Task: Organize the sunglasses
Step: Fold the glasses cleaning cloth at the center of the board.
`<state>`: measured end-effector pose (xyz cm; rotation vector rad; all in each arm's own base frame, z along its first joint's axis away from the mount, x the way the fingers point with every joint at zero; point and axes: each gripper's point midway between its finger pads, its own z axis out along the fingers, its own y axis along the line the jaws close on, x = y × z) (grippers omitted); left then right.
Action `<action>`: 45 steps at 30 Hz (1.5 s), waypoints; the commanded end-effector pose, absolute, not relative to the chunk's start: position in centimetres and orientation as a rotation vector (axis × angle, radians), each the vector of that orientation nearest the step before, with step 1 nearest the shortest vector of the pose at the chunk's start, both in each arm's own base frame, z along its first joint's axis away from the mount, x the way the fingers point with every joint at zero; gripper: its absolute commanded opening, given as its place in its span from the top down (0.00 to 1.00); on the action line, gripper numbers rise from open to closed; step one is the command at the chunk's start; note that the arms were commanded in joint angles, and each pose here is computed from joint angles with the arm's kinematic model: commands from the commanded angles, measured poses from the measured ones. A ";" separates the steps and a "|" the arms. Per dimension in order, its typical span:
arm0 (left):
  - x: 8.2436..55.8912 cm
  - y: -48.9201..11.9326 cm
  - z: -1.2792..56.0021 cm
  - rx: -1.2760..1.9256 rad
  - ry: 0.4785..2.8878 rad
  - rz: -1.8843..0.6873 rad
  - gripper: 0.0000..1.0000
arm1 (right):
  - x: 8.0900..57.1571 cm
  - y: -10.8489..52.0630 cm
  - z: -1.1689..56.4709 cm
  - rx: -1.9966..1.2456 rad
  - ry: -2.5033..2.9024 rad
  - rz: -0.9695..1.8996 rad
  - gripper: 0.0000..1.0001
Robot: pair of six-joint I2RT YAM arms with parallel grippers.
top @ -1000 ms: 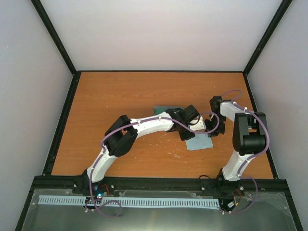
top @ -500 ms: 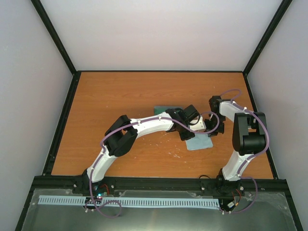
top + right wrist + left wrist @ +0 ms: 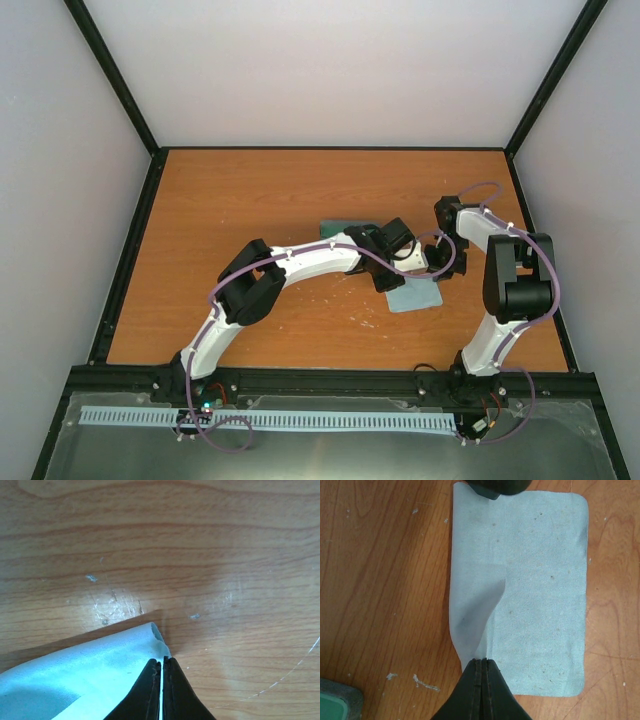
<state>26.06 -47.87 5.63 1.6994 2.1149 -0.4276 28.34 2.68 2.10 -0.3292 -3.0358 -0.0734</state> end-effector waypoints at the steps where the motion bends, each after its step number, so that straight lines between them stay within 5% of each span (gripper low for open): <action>1: 26.5 -48.3 7.9 1.662 2.075 -0.442 0.99 | 28.6 3.2 2.6 -0.321 -3.045 -0.107 0.95; 4: 26.5 -48.3 7.9 1.662 2.075 -0.443 0.99 | 28.5 3.6 2.3 -0.315 -3.032 -0.122 0.82; 8: 26.4 -48.3 7.9 1.662 2.076 -0.445 0.99 | 28.3 3.6 1.9 -0.284 -3.018 -0.066 0.80; 22: 26.5 -48.3 8.0 1.659 2.074 -0.442 0.99 | 27.3 2.7 0.3 -0.262 -2.979 0.029 0.87; 29: 26.5 -48.4 8.1 1.659 2.071 -0.443 0.99 | 26.5 2.9 -0.9 -0.243 -2.956 0.054 0.97; 45: 26.8 -48.3 9.1 1.645 2.058 -0.428 0.99 | 29.5 2.9 5.8 -0.307 -3.117 0.037 0.97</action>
